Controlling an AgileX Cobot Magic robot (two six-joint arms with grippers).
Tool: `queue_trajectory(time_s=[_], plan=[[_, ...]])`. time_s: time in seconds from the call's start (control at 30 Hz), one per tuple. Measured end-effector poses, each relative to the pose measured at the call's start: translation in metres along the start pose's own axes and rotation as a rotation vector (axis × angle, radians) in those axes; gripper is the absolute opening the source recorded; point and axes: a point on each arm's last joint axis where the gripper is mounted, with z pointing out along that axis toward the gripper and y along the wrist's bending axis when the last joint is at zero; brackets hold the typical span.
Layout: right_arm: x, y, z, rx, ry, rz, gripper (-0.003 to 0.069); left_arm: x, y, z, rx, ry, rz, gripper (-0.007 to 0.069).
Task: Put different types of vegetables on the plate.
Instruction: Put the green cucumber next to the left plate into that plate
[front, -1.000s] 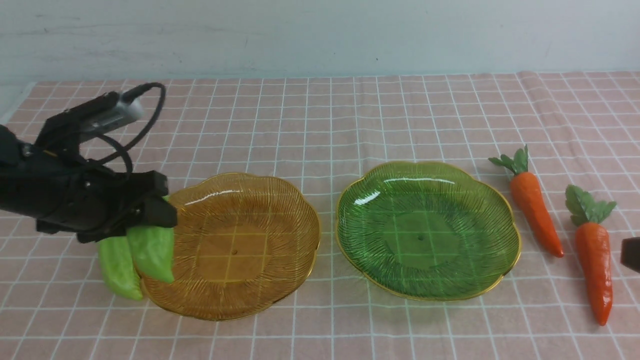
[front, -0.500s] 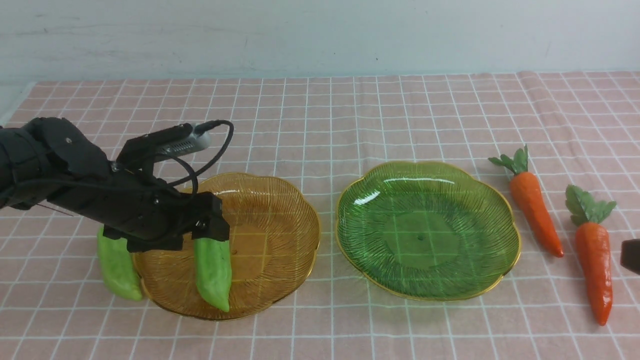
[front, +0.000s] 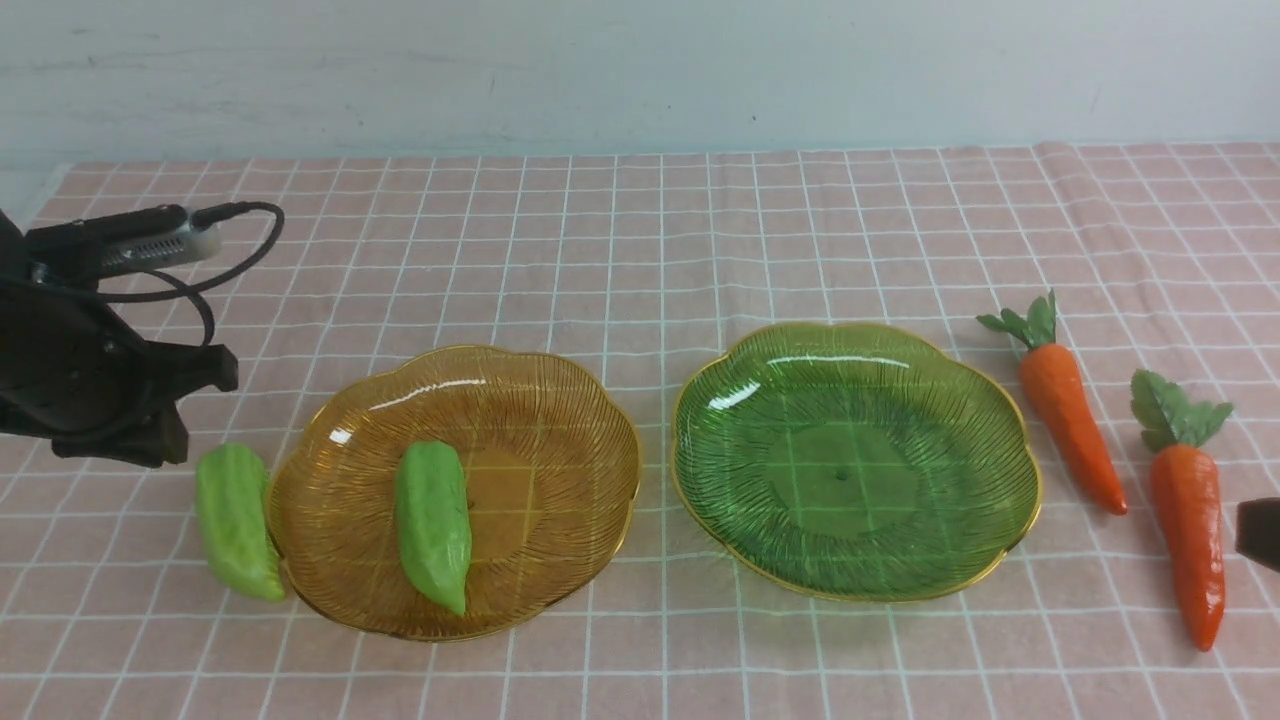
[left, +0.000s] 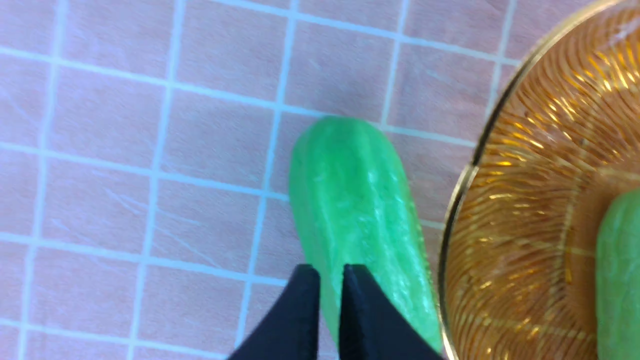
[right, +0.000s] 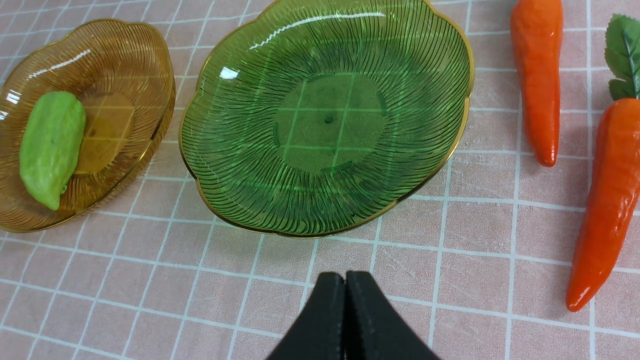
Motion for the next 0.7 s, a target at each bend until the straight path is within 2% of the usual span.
queue_trajectory(time_s=[0.07, 0.17, 0.3, 0.33, 0.37, 0.4, 0.63, 0.7], plan=[[0.000, 0.000, 0.000, 0.000, 0.000, 0.000, -0.0017, -0.001, 0.001, 0.000, -0.006, -0.003, 0.005, 0.0027], [0.000, 0.000, 0.000, 0.000, 0.000, 0.000, -0.0017, -0.002, 0.001, 0.001, -0.005, -0.007, 0.002, 0.0013], [0.000, 0.000, 0.000, 0.000, 0.000, 0.000, -0.0017, -0.006, 0.002, 0.010, -0.009, -0.039, 0.001, 0.0089], [0.000, 0.000, 0.000, 0.000, 0.000, 0.000, -0.0017, -0.007, 0.002, 0.013, -0.009, -0.043, 0.000, 0.0120], [0.000, 0.000, 0.000, 0.000, 0.000, 0.000, -0.0017, -0.009, 0.003, 0.020, -0.008, -0.049, -0.006, 0.0205], [0.000, 0.000, 0.000, 0.000, 0.000, 0.000, -0.0017, -0.010, 0.003, 0.023, -0.005, -0.052, -0.011, 0.0258], [0.000, 0.000, 0.000, 0.000, -0.001, 0.000, -0.0017, -0.013, 0.004, 0.047, 0.008, -0.048, -0.045, 0.0570], [0.000, 0.000, 0.000, 0.000, -0.001, 0.000, -0.0017, -0.012, 0.005, 0.054, 0.005, -0.037, -0.047, 0.0599]])
